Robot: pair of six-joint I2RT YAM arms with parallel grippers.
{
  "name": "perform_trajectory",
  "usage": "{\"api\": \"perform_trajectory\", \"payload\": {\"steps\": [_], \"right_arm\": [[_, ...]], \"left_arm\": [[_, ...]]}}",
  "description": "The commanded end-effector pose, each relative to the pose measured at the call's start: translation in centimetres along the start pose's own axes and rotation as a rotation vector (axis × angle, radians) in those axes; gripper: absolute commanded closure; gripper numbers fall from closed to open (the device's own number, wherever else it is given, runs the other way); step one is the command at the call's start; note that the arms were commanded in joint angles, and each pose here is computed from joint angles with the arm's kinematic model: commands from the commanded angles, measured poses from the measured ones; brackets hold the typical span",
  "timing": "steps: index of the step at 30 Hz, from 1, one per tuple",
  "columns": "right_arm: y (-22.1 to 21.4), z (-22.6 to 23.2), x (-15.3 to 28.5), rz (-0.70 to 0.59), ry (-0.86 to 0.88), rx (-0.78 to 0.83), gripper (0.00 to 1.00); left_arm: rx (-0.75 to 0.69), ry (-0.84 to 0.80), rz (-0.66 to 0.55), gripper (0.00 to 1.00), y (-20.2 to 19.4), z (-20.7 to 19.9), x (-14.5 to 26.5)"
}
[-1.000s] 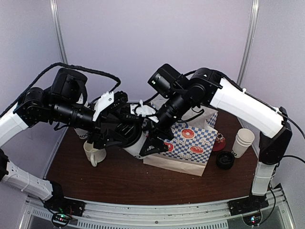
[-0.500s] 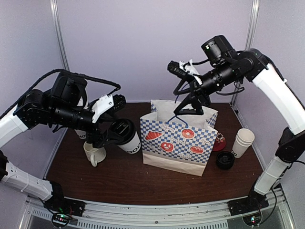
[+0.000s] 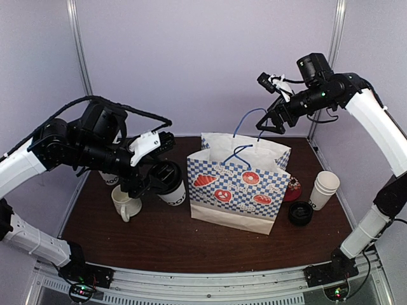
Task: Pack the takeout coffee
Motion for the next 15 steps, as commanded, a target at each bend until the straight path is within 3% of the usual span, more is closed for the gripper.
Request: {"api": "perform_trajectory", "payload": {"steps": [1, 4, 7, 11, 14, 15], "right_arm": [[-0.8, -0.5, -2.1, 0.030, 0.022, -0.039, 0.03], [-1.3, -1.1, -3.5, 0.073, 0.028, -0.051, 0.10], [-1.4, -1.2, -4.5, 0.092, 0.053, -0.053, 0.25], [-0.4, -0.8, -4.8, 0.050, 0.110, -0.052, 0.67], [0.7, -0.7, -4.9, 0.023, 0.133, -0.056, 0.93], [1.1, -0.6, -5.0, 0.016, 0.142, -0.057, 0.97]], "left_arm": [[-0.008, 0.022, -0.026, 0.23, 1.0, 0.7, 0.7], [-0.008, 0.030, -0.023, 0.23, 1.0, 0.7, 1.1], [-0.006, 0.036, -0.030, 0.23, 1.1, 0.8, 1.6], [-0.004, 0.057, -0.026, 0.23, 1.0, 1.0, 2.3], [-0.016, 0.099, -0.019, 0.23, 1.0, 1.6, 3.1], [-0.020, 0.109, -0.021, 0.23, 1.1, 1.8, 3.4]]}}
Point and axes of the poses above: each gripper's point midway between its finger pads, its own x axis back along the fingers, its own z axis along the line the jaws close on, y = z × x, the point moved 5 cm from there along x, back along the fingers, and after that the axes turned 3 degrees about -x, right-handed, at the moved point
